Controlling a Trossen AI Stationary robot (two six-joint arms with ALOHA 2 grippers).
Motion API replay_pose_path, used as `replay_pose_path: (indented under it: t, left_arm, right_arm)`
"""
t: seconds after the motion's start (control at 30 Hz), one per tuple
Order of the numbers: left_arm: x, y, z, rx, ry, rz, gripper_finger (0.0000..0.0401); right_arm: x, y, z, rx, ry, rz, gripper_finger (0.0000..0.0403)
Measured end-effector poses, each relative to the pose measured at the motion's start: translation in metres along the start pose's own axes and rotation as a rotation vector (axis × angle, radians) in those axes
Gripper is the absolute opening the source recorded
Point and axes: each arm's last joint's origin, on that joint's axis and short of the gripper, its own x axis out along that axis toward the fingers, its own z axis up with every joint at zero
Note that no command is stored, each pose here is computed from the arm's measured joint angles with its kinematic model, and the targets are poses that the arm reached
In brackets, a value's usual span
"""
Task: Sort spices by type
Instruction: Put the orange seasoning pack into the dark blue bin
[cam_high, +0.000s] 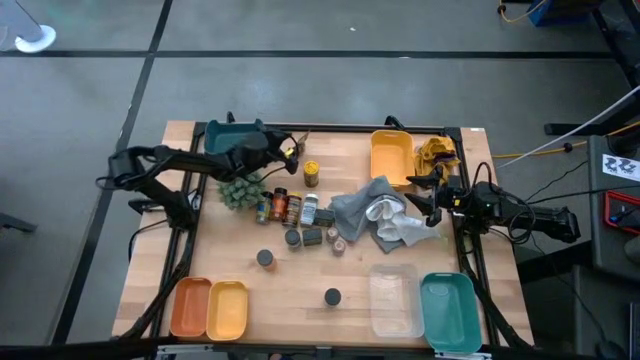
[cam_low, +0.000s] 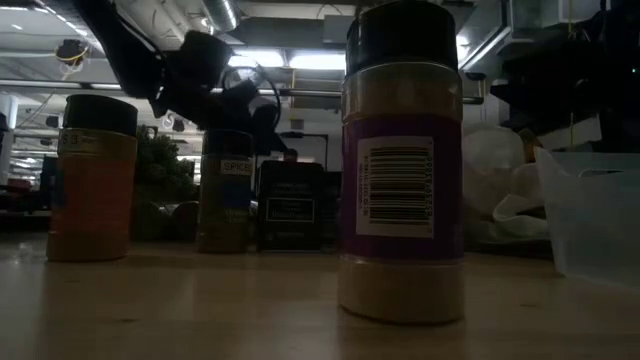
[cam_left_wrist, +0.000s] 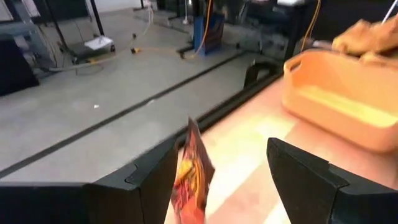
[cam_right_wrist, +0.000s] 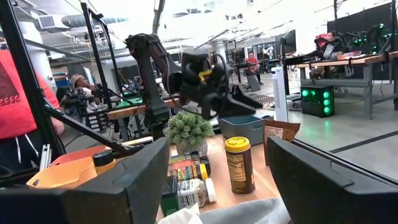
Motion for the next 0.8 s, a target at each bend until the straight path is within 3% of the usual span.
replay_pose_path:
  t: [0.57, 0.8]
  left_arm:
    - [0.029, 0.011, -0.037, 0.017, 0.11, 0.052, 0.0237]
    - [0.051, 0.014, -0.033, 0.033, 0.106, 0.019, 0.0237]
  right_arm:
    - [0.0, 0.0, 0.0, -0.001, 0.002, 0.0, 0.0269]
    - [0.0, 0.0, 0.0, -0.001, 0.003, -0.001, 0.0269]
